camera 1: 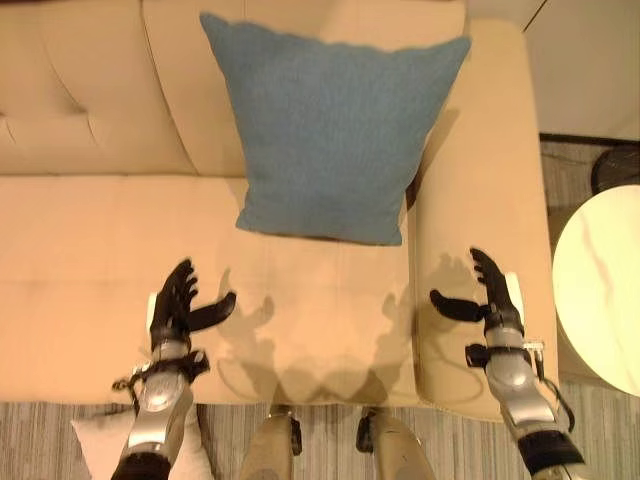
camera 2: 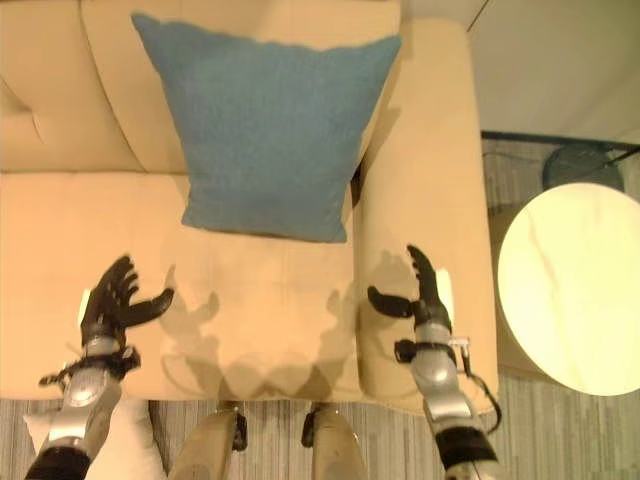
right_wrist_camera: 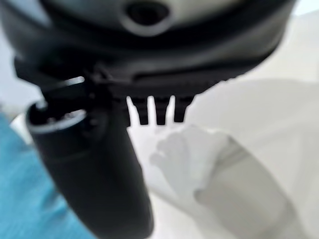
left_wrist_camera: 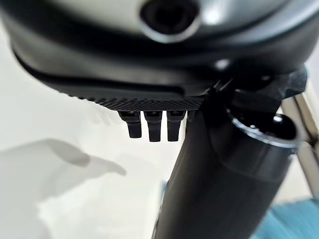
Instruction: Pick up all the scattered cushions and arrange them neatly on the sofa.
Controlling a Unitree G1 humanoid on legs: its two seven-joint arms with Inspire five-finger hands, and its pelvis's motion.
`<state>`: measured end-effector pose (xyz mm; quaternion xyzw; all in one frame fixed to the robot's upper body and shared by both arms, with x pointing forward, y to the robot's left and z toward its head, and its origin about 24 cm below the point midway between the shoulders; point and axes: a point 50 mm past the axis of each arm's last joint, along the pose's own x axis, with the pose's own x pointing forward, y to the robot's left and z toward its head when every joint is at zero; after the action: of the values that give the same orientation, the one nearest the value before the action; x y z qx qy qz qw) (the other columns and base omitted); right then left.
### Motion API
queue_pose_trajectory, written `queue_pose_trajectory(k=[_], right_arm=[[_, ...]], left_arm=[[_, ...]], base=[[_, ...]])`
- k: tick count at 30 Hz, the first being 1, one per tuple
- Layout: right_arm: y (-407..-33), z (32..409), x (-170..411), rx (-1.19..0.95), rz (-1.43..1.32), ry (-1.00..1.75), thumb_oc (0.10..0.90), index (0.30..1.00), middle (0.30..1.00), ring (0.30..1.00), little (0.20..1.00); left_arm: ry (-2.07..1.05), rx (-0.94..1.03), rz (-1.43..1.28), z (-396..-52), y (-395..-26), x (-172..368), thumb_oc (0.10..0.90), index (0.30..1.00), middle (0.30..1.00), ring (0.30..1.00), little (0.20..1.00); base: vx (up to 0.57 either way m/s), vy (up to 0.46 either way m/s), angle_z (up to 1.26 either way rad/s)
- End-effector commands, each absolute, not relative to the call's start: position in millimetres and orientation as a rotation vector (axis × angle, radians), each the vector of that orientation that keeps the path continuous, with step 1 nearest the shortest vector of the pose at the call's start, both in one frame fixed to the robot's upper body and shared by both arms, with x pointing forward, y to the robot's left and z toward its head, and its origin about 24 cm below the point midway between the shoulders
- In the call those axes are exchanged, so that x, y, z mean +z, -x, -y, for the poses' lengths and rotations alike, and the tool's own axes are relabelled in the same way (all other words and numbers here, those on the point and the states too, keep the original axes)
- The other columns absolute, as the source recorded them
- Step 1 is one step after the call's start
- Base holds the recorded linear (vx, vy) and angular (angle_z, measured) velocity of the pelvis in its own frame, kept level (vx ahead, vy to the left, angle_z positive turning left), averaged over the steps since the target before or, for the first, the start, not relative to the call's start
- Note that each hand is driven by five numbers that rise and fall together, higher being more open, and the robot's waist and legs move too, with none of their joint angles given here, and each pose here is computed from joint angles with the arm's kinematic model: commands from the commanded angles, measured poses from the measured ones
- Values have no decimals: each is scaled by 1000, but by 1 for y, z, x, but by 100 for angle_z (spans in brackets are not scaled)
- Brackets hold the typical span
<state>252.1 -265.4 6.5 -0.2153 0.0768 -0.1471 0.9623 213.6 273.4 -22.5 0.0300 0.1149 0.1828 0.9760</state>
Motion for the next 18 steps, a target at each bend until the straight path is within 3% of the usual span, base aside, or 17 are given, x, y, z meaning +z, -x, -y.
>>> queue_pose_trajectory(k=[1,12,18], right_arm=[[-247,265,-1,-231,-161,426,800,900,900,900,900],[-205,266,-52,-181,-401,461,800,900,900,900,900],[-199,263,-71,-135,-510,488,800,900,900,900,900]], left_arm=[[-159,282,-336,-269,-206,-44,800,900,900,900,900],[-211,279,-794,-259,-129,-122,800,900,900,900,900],[-233,258,-863,-255,-125,-131,800,900,900,900,900]], base=[[60,-39,-7],[-32,-58,10],[-200,-18,16]])
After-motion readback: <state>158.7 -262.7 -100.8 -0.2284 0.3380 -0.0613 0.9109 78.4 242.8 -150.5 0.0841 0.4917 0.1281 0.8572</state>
